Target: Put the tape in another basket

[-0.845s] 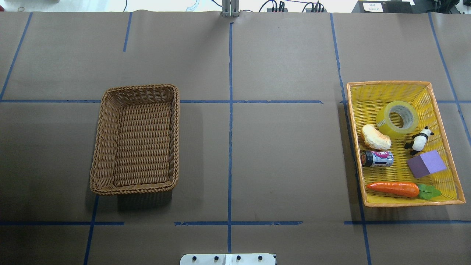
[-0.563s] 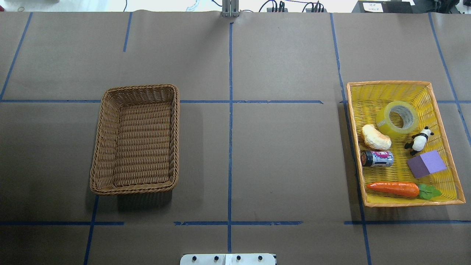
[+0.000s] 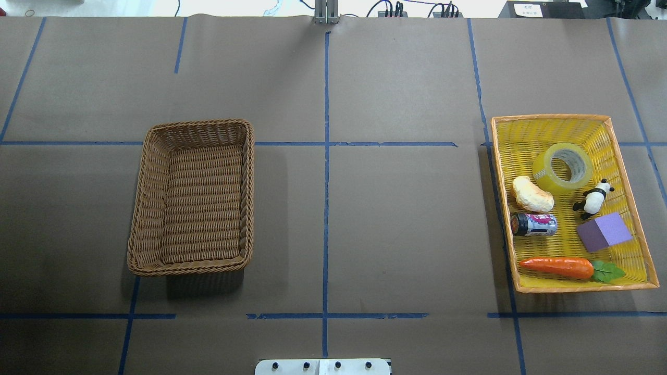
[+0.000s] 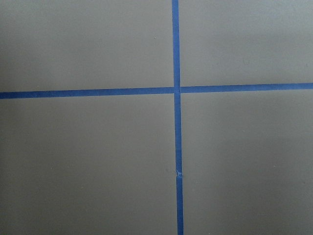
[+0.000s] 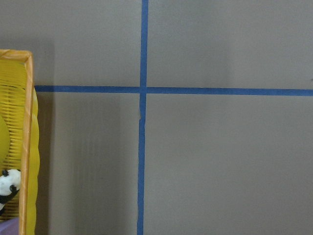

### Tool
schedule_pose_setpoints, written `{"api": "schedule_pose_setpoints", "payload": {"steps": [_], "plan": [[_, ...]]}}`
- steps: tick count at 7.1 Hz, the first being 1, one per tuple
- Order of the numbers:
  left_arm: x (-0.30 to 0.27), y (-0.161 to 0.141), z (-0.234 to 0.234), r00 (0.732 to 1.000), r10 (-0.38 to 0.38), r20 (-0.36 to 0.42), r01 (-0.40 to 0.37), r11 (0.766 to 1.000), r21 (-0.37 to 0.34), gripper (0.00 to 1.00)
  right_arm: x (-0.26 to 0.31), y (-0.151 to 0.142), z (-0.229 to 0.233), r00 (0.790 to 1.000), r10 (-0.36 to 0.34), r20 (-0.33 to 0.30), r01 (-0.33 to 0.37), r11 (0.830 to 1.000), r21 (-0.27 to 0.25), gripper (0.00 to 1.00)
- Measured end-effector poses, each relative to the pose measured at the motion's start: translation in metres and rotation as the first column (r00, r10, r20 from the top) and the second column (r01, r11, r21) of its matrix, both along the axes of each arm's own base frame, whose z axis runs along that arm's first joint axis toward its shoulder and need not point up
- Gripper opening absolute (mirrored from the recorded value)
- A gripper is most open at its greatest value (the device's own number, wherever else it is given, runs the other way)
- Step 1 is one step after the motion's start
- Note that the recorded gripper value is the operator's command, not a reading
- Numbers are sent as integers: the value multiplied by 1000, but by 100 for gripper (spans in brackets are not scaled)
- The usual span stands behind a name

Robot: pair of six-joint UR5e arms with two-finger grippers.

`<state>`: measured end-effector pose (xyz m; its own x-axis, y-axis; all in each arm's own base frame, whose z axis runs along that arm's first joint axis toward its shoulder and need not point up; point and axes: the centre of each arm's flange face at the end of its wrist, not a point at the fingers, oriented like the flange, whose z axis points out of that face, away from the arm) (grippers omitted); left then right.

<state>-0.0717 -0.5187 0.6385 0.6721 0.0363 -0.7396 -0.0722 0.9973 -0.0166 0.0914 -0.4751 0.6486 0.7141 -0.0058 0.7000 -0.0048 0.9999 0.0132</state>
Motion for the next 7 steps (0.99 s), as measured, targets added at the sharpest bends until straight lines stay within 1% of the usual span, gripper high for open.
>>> {"api": "schedule_pose_setpoints", "payload": {"steps": [2, 4, 6, 7], "plan": [[0, 0, 1, 1000, 2, 0, -2, 1000, -1, 100, -3, -7, -6, 1000, -5, 0, 5, 1000, 12, 100], [1, 0, 2, 1000, 1, 0, -1, 1000, -2, 100, -16, -24, -25, 1000, -17, -1, 17, 999, 34, 100], [1, 0, 2, 1000, 0, 0, 0, 1000, 3, 100, -58, -42, -69, 1000, 4, 4, -4, 1000, 22, 100], [1, 0, 3, 1000, 0, 0, 0, 1000, 4, 100, -78, -52, -99, 1000, 5, 12, -6, 999, 40, 100]]}}
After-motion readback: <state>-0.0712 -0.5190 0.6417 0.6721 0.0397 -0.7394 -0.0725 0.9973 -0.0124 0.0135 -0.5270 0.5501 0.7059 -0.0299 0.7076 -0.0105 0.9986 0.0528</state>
